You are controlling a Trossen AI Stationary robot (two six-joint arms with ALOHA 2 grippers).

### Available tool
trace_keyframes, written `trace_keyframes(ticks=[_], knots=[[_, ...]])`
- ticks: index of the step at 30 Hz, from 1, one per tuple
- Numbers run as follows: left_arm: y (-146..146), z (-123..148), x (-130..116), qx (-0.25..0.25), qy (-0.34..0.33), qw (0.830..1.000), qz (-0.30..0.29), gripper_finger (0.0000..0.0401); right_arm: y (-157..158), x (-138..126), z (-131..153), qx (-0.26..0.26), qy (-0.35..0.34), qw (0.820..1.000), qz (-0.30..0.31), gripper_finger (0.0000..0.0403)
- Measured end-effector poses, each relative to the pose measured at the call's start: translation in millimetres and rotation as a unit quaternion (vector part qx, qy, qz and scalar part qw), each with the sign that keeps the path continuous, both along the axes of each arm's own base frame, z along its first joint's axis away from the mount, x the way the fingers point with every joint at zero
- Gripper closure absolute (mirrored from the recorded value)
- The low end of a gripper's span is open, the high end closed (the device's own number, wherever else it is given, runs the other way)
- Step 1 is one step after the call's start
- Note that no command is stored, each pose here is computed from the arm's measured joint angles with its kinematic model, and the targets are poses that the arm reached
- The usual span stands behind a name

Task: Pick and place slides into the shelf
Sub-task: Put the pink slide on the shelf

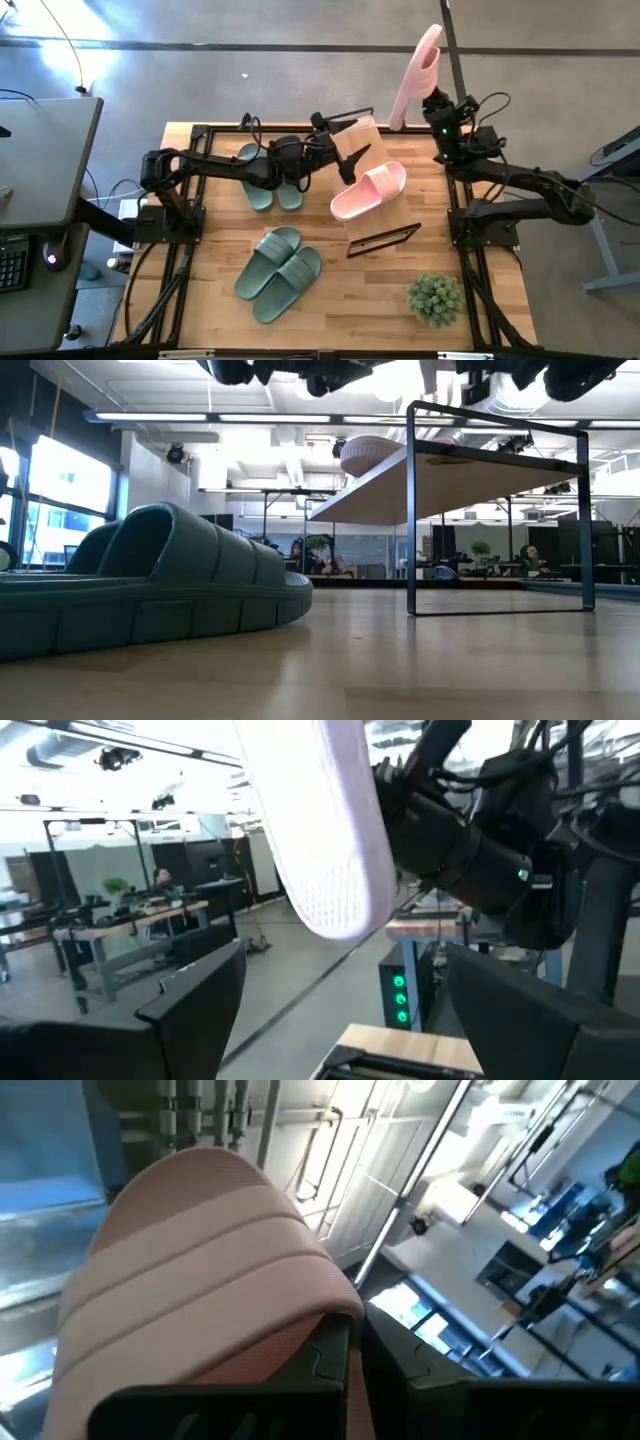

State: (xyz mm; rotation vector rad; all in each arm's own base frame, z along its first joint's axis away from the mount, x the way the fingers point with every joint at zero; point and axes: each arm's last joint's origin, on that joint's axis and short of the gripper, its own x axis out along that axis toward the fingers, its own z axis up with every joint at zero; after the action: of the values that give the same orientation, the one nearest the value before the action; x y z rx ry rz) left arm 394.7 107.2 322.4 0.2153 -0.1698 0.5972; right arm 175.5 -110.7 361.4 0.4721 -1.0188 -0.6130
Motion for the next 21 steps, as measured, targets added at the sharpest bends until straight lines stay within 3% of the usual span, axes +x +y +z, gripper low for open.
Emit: trace_keyframes(ticks=[6, 11, 21], knots=[[1.9, -10.3, 6.8, 0.001, -0.009, 1.0, 0.004, 0.0075, -6.4, 15.3, -4.7, 0.023, -0.025, 0.999, 0.034, 0.0403], [3.5, -15.2, 10.7, 0.005, -0.036, 0.999, 0.014, 0.0075, -3.8, 36.0, 2.9, 0.008, -0.005, 0.999, 0.052, 0.0403], [4.2, -11.3, 8.9, 0.007, -0.065, 0.997, 0.035, 0.0075, -2.5, 38.6, 21.9, -0.017, 0.012, 0.999, 0.033, 0.0403]])
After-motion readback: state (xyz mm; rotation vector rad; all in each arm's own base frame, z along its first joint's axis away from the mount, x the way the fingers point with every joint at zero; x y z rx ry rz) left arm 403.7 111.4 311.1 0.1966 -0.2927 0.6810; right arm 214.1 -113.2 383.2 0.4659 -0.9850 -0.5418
